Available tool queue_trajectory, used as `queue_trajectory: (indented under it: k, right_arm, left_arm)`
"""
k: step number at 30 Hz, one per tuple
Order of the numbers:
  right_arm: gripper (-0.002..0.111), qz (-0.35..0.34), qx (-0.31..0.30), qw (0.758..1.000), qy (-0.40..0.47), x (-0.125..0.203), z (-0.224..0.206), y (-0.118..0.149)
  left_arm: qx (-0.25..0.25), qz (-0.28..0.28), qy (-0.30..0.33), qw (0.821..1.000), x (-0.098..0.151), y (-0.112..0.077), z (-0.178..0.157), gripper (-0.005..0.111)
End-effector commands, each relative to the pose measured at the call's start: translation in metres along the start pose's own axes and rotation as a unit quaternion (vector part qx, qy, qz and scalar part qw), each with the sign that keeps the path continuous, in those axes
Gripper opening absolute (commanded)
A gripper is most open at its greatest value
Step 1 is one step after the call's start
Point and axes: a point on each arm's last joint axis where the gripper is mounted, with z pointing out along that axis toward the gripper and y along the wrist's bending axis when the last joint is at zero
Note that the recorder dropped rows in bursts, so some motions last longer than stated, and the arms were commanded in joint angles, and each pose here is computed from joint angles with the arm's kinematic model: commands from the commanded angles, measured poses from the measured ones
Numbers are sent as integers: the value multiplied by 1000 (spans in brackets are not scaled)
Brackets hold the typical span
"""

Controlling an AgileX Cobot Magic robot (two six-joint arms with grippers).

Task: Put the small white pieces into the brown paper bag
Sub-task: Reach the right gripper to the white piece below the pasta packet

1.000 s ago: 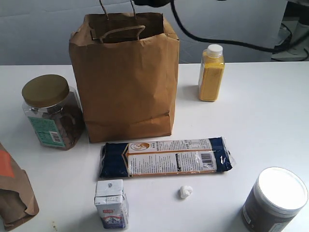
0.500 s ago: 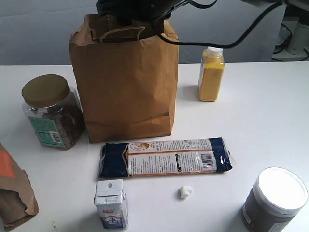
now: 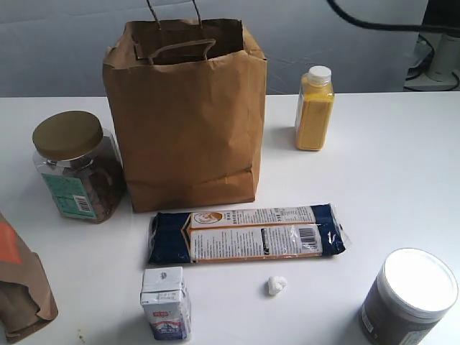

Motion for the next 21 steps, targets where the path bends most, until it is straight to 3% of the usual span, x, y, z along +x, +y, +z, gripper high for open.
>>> queue_trajectory:
  k: [1, 11, 21]
  right_arm:
    - [0, 20, 0, 999, 32, 36, -10, -11]
    - [0, 69, -45, 979, 188, 127, 3, 5]
    - [0, 38, -62, 961, 266, 190, 23, 29]
  left_arm:
    - [5, -4, -4, 1000, 0, -1, 0, 0]
    - [5, -4, -4, 1000, 0, -1, 0, 0]
    - [5, -4, -4, 1000, 0, -1, 0, 0]
